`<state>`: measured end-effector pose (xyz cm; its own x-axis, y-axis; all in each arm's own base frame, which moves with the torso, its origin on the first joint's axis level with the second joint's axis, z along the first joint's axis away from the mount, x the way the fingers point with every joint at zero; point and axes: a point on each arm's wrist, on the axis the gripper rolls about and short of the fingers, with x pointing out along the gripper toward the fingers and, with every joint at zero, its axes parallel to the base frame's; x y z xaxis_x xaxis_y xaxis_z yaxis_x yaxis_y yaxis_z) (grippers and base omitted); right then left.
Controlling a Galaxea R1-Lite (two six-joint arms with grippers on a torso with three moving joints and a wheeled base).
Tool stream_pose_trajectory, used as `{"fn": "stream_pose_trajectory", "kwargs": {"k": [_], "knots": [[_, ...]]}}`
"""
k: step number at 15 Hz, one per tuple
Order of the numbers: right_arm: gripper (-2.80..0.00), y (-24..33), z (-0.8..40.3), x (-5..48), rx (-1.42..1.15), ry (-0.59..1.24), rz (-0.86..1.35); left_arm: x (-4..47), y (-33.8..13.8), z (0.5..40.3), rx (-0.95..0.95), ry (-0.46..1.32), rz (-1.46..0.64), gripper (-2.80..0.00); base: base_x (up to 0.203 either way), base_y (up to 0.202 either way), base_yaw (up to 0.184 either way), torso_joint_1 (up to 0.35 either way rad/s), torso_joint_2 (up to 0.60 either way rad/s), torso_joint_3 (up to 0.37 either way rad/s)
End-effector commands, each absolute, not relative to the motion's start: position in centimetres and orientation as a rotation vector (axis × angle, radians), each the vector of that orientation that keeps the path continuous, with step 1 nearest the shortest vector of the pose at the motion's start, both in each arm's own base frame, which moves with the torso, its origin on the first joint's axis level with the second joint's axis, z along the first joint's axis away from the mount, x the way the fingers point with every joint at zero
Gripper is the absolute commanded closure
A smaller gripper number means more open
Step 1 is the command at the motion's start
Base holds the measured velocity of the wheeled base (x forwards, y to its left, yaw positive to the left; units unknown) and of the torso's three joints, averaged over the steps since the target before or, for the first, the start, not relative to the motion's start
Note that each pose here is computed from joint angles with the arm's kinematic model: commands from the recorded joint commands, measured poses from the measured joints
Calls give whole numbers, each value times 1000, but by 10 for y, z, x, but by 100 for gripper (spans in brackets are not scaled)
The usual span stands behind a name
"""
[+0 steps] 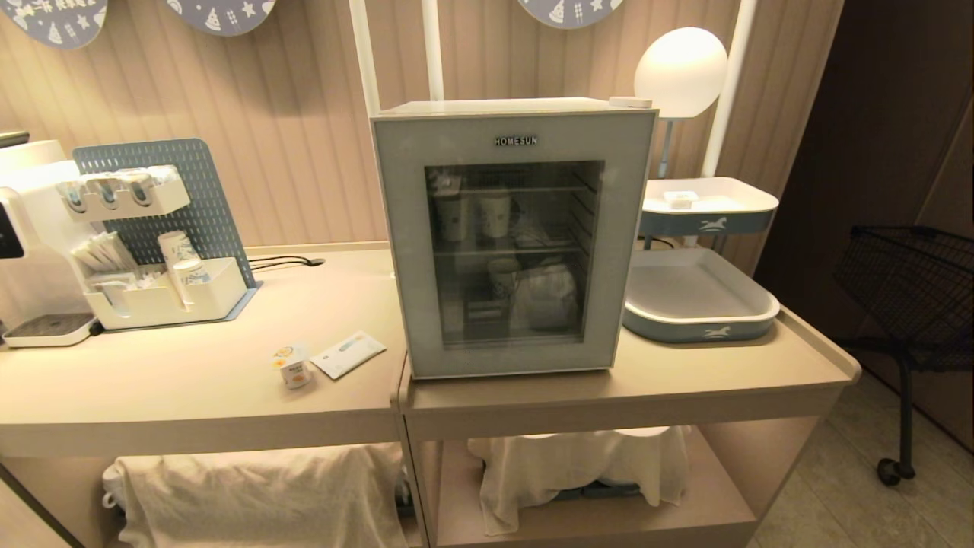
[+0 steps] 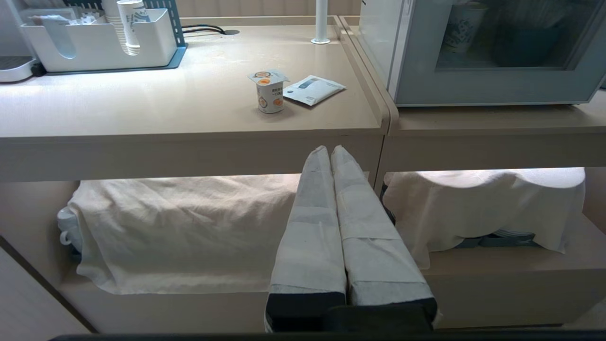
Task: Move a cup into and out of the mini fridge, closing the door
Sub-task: Open the freezer door
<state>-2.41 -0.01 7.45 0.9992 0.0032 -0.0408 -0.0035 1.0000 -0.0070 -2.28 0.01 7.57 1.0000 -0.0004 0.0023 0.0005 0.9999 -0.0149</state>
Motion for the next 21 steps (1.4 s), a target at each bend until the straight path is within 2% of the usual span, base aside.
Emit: {"fn": "stream_pose_trajectory", "kwargs": {"k": [1,3,10,13,15,17,19,21], "knots": [[0,0,74,-24,-8,43,3,-23,0,75,-15,-2,1,0,0,0,0,0,0,0],[0,0,74,-24,-8,44,3,-23,0,76,-14,-2,1,0,0,0,0,0,0,0],[0,0,75,-24,-8,42,3,-23,0,76,-15,-3,0,0,179,0,-1,2,2,2],[0,0,75,-24,-8,43,3,-24,0,79,-9,6,3,0,44,0,-1,1,4,2],[0,0,74,-24,-8,44,3,-33,0,109,-17,-39,11,0,0,0,0,0,0,0],[0,0,75,-24,-8,43,3,-48,0,172,-87,-50,6,0,0,0,0,0,0,0],[0,0,75,-24,-8,43,3,-28,0,222,-190,97,-34,0,0,0,0,0,0,0],[0,0,75,-24,-8,43,3,27,-2,244,-264,319,-62,0,0,0,0,0,0,0]]}}
